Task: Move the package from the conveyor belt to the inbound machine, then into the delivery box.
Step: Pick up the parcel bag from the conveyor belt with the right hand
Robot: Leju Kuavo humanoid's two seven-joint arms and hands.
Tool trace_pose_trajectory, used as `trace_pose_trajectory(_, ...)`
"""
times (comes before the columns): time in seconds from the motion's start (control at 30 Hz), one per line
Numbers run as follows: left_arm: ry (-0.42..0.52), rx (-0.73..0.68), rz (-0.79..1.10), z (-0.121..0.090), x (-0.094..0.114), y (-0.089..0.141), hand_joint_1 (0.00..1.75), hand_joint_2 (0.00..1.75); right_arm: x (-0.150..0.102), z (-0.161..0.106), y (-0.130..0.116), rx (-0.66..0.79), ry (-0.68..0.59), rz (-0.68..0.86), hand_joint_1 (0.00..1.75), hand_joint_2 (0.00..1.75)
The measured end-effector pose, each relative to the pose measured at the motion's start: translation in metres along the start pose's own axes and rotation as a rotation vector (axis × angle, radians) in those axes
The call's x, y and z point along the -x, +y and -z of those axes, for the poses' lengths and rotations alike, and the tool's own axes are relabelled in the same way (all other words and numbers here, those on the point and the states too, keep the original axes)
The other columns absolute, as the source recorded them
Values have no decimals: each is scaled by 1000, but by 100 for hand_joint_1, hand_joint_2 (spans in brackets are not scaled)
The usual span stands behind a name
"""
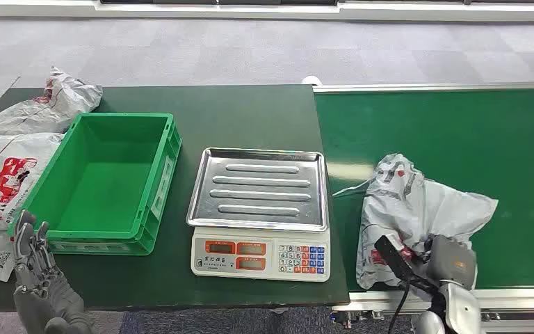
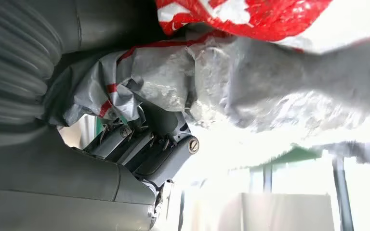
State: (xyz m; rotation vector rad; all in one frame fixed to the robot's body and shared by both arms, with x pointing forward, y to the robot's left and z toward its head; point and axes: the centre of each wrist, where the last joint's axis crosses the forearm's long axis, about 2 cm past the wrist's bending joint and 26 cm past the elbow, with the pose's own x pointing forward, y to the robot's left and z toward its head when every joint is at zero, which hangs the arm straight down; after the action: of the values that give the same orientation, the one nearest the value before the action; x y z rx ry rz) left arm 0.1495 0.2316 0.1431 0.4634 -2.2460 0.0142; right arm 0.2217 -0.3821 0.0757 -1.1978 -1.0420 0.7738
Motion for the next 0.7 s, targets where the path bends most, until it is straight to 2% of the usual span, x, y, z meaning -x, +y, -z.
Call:
trace_pose_trajectory(0.07,-2,3,-1,0,0,0,0,0,3,4,-9,30,-9,-12,175,175)
trace_pose_trajectory(0.2,-10,6,-2,-1,0,0,0,0,7,22,-43,150,-63,-62,175,175)
trace_pose_trajectory(0.33,-12,-1,-7,-3,-2,-1,0,0,-7,83,-107,259,-188,-79,175,175)
trace_pose_trajectory(0.4,-16,-8,-10,-3,-4,-1,0,0,-26,115,-140,298,-271,-80,175,175)
trace_pose_trajectory(0.47,-22,-16,-13,-2,-6,-1,0,0,-51,140,-162,323,-342,-77,175,175)
trace_pose_trajectory(0.57,-27,-24,-15,-1,-8,-2,0,0,-83,160,-175,335,-400,-83,175,175)
trace_pose_trajectory(0.7,-25,-28,-17,-2,-9,-2,0,0,-100,168,-179,327,-439,-102,175,175)
